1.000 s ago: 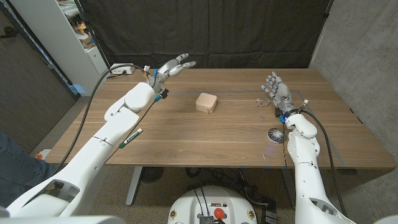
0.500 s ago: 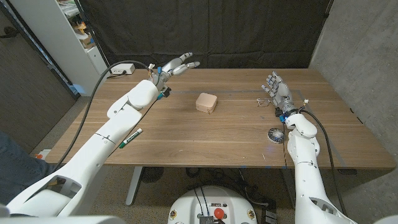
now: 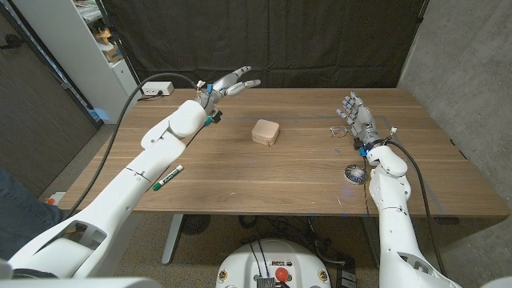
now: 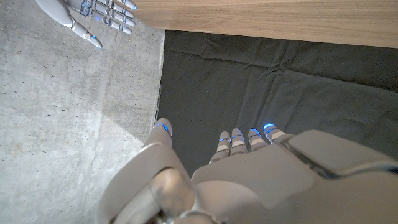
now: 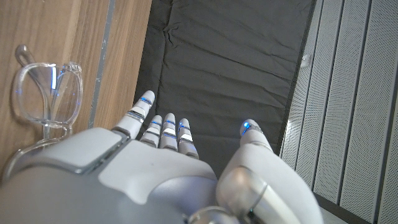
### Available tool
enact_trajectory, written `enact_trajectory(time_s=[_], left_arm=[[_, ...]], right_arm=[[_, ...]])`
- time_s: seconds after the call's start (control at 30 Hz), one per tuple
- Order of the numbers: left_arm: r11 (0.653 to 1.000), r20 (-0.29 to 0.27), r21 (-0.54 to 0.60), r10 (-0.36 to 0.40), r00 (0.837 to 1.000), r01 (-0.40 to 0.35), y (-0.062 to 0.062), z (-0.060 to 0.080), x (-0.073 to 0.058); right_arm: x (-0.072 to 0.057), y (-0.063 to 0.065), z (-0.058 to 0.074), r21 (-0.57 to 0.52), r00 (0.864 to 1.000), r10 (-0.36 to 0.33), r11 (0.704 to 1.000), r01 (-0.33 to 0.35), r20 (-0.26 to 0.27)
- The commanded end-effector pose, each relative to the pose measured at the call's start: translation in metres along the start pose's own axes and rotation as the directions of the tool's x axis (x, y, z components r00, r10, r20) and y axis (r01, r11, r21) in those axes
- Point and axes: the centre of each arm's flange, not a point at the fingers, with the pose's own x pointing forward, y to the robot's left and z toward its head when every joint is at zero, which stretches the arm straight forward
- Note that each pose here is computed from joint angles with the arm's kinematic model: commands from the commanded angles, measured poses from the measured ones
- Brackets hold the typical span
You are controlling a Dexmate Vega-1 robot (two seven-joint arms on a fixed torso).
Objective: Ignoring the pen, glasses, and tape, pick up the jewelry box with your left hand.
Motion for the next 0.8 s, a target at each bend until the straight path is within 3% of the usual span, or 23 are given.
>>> enact_trajectory(time_s=[0.03, 0.8], left_arm=[[0.997, 0.004, 0.07, -0.037, 0.999, 0.037, -0.006, 0.005, 0.01], [0.971, 0.002, 0.221, -0.098, 0.995, 0.095, -0.017, 0.017, 0.02]], right_arm=[[0.001, 0.001, 0.0, 0.0, 1.0, -0.004, 1.0, 0.004, 0.006], [0.0, 0.006, 0.0, 0.0, 1.0, -0.002, 1.0, 0.002, 0.004]])
